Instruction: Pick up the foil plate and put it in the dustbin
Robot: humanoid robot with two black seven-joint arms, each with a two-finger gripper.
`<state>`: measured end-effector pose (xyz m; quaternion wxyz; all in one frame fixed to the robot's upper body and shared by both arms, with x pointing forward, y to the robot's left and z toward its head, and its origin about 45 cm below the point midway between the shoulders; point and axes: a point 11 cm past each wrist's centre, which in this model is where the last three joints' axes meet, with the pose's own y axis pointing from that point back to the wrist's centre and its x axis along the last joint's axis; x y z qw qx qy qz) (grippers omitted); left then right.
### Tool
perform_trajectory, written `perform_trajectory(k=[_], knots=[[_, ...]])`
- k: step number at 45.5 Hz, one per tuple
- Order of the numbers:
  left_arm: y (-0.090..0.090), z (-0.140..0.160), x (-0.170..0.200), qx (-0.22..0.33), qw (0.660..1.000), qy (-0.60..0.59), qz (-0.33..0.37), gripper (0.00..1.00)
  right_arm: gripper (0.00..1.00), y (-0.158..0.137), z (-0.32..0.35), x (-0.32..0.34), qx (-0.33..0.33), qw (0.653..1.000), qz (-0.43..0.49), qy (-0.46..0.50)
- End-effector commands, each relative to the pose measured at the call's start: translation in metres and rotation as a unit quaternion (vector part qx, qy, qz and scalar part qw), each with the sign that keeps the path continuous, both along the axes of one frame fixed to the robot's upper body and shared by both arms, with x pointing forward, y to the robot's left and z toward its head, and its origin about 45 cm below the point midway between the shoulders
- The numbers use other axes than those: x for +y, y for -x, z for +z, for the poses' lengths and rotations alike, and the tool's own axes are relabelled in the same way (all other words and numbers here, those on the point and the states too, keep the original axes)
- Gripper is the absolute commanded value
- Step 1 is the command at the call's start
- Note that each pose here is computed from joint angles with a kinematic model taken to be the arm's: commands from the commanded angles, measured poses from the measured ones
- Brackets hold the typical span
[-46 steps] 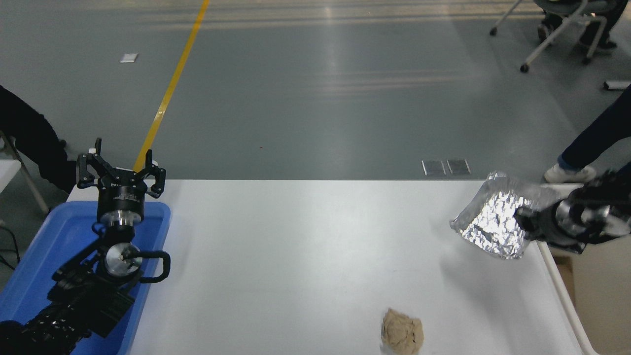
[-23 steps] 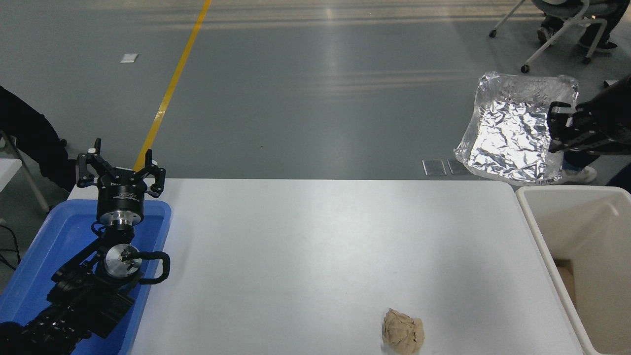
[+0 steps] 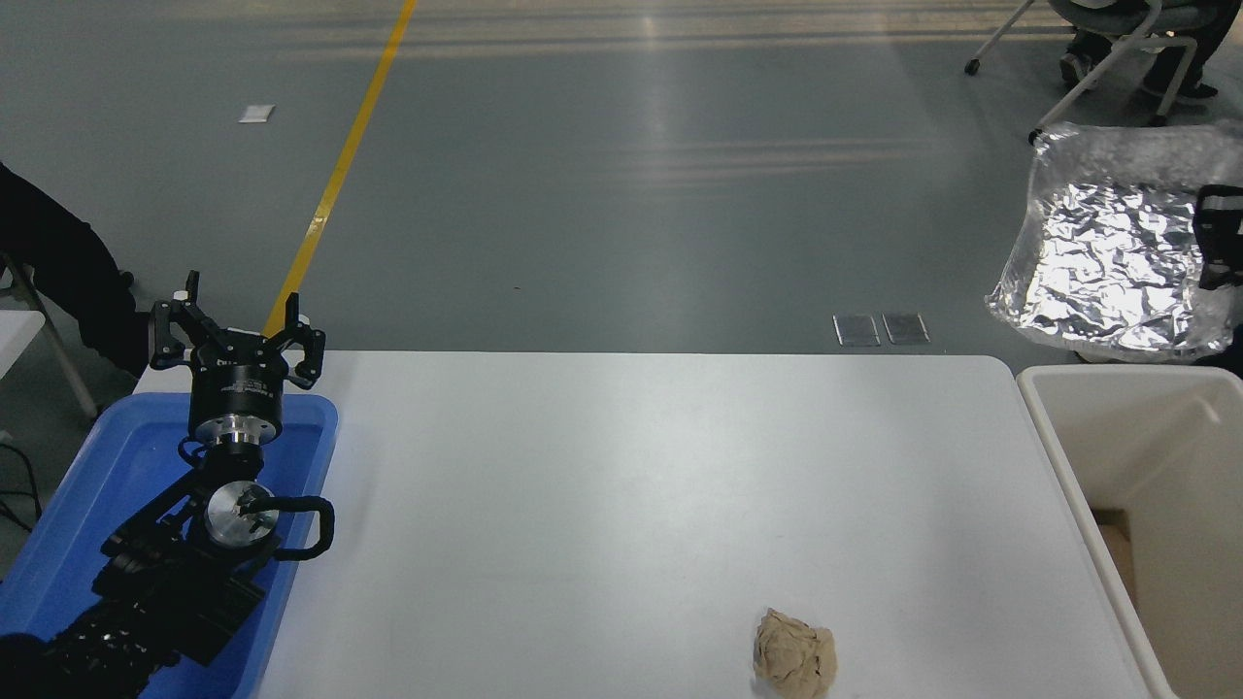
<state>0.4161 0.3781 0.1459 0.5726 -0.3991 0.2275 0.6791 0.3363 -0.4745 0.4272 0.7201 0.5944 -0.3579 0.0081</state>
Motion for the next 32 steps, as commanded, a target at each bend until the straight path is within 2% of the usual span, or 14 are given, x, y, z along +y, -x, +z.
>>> perform_trajectory(k=[1,6,14,22,32], knots=[[0.000,0.000,0.001,0.000,1.000,-0.001,0.001,0.99,0.00,0.054,-0.030,-0.129,-0.010,0.991,-0.125,0.043],[0.000,0.000,0.000,0.000,1.000,0.001,0.002,0.99,0.00,0.082,-0.046,-0.177,-0.035,0.979,-0.196,0.047],[0.000,0.000,0.001,0.000,1.000,0.001,0.002,0.99,0.00,0.115,-0.114,-0.213,-0.043,0.965,-0.231,0.118],[0.000,0.000,0.000,0.000,1.000,0.001,0.002,0.99,0.00,0.119,-0.195,-0.191,-0.018,0.964,-0.243,0.103],[0.000,0.000,0.000,0.000,1.000,0.001,0.002,0.99,0.00,0.115,-0.294,-0.168,-0.016,0.955,-0.270,0.119]])
